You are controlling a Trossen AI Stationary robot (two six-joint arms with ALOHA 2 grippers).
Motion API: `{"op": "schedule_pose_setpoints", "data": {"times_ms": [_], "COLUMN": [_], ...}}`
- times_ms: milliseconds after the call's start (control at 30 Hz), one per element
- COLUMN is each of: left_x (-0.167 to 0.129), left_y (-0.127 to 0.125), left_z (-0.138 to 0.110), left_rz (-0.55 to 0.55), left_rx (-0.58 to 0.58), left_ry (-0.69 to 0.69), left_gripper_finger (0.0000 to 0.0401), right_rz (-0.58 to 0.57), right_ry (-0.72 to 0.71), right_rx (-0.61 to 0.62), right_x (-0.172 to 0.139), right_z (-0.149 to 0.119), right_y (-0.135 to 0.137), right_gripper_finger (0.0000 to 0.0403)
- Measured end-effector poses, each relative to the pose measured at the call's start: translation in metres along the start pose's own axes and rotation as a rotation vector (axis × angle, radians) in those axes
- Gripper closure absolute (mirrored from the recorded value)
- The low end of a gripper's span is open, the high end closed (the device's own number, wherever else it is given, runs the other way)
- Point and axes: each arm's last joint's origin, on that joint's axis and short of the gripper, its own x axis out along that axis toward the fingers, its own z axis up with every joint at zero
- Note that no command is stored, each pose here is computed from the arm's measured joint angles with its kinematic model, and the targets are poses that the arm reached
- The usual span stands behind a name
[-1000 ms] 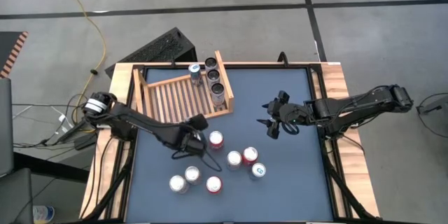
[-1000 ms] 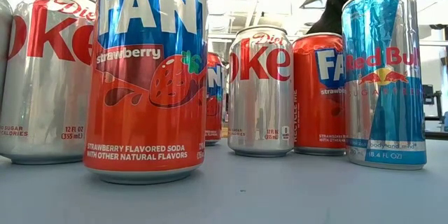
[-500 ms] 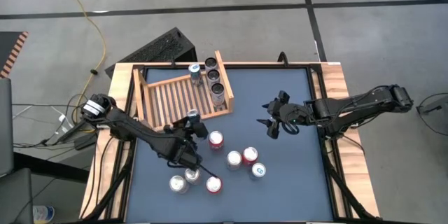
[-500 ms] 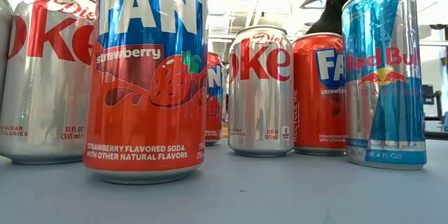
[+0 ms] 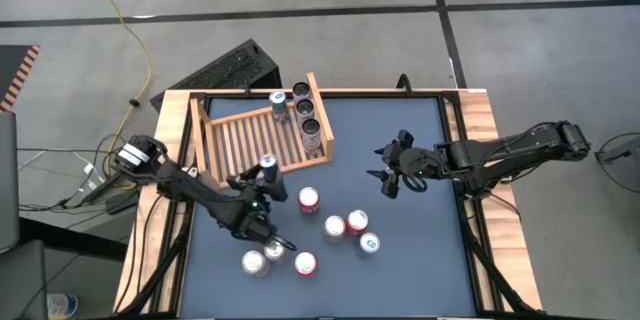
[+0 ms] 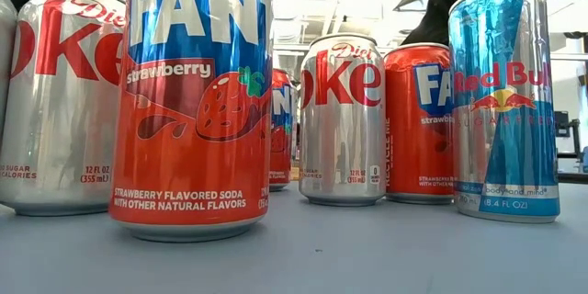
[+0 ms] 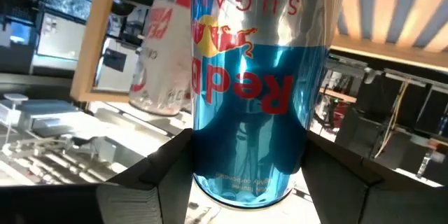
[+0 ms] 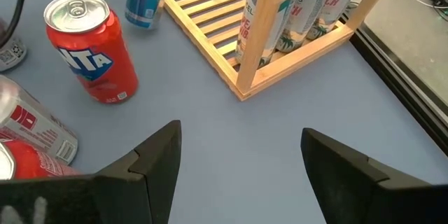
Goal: Place canned beverage on shelf
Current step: Put the left blue soda can on the shelf aligned with the other blue soda can
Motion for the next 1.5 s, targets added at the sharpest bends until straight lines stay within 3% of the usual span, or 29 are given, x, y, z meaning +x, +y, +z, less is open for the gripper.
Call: {"op": "schedule_pose_setpoints", "data": {"times_ms": [300, 800, 1167, 1500], "left_x": [-0.015, -0.024, -0.037, -0.039], "left_y": [-0.002, 0.017, 0.053, 0.062], "left_z": [0.009, 0.011, -0.007, -0.018], "left_rz": [0.067, 0.115, 0.151, 0.149], "left_rx": [0.008, -0.078, -0.300, -0.457], "left_ry": [-0.035, -0.134, -0.159, -0.152], "left_gripper_finger": [0.0187, 0.0121, 0.0121, 0.0121], "right_rz": [0.004, 0.005, 0.004, 0.005], "right_ry": [-0.016, -0.018, -0.019, -0.019], "right_rx": [0.008, 0.009, 0.009, 0.010], "right_x": [0.000, 0.000, 0.000, 0.000], "right_z": [0.002, 0.002, 0.002, 0.002], "right_y": [0.000, 0.001, 0.000, 0.001], "right_gripper_finger": [0.0127, 0.0127, 0.0127, 0.0127]}}
